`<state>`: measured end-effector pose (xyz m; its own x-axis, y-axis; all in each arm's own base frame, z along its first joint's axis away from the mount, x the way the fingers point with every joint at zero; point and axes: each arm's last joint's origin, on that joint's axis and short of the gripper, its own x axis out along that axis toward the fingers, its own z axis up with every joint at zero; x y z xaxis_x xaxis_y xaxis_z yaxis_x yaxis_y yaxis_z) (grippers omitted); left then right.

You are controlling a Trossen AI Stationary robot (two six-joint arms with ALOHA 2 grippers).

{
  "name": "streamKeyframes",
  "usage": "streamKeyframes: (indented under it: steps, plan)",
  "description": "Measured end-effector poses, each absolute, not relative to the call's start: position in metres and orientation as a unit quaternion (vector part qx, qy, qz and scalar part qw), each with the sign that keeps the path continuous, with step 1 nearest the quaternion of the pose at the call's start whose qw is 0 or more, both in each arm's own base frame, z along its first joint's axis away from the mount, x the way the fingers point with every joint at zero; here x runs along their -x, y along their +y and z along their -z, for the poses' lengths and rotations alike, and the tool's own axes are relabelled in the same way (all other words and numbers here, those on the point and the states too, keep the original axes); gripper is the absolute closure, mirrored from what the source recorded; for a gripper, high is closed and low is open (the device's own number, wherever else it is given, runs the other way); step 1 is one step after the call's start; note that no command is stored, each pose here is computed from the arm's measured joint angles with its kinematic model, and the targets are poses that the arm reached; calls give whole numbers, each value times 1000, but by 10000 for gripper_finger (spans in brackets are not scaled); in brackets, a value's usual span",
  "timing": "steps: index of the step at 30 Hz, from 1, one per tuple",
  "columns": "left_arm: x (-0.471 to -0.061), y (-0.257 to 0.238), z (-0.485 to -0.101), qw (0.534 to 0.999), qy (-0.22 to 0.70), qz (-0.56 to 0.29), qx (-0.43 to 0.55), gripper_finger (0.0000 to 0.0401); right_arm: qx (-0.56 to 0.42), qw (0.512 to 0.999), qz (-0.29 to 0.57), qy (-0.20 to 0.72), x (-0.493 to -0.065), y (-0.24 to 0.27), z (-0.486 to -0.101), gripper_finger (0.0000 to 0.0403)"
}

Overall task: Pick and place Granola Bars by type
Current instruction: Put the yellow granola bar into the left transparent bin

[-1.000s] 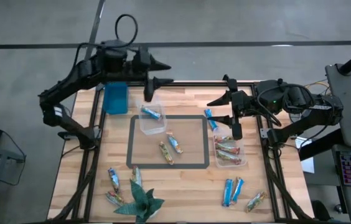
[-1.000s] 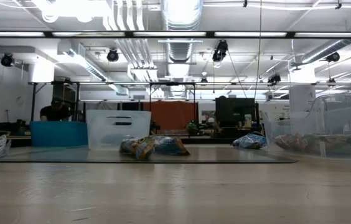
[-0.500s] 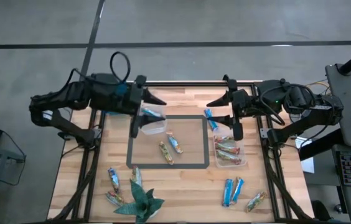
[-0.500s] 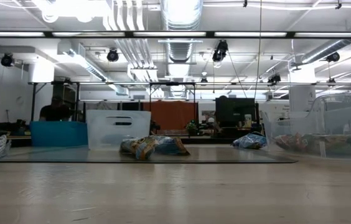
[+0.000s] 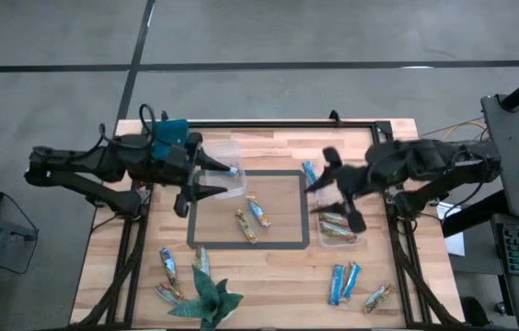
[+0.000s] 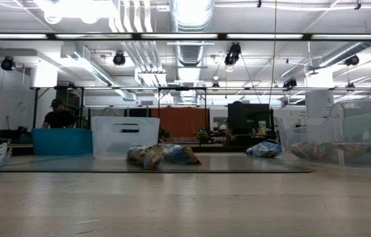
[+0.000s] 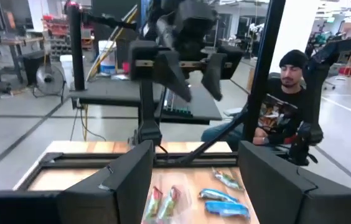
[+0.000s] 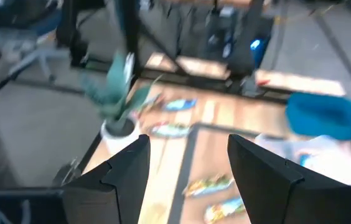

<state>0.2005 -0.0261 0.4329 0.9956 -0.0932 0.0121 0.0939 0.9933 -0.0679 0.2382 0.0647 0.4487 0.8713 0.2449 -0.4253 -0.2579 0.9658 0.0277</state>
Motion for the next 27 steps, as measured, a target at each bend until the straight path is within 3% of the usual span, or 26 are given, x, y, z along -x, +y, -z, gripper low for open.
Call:
streamKeyframes:
  steps: [15, 27]
  plan:
    - [-203, -29, -399, 996, 26, 49, 65, 184, 98, 862, -236, 438, -233, 144, -387, 197]
    - [-203, -26, -369, 997, 18, -3, 74, 184, 115, 803, -274, 517, -211, 179, -351, 197]
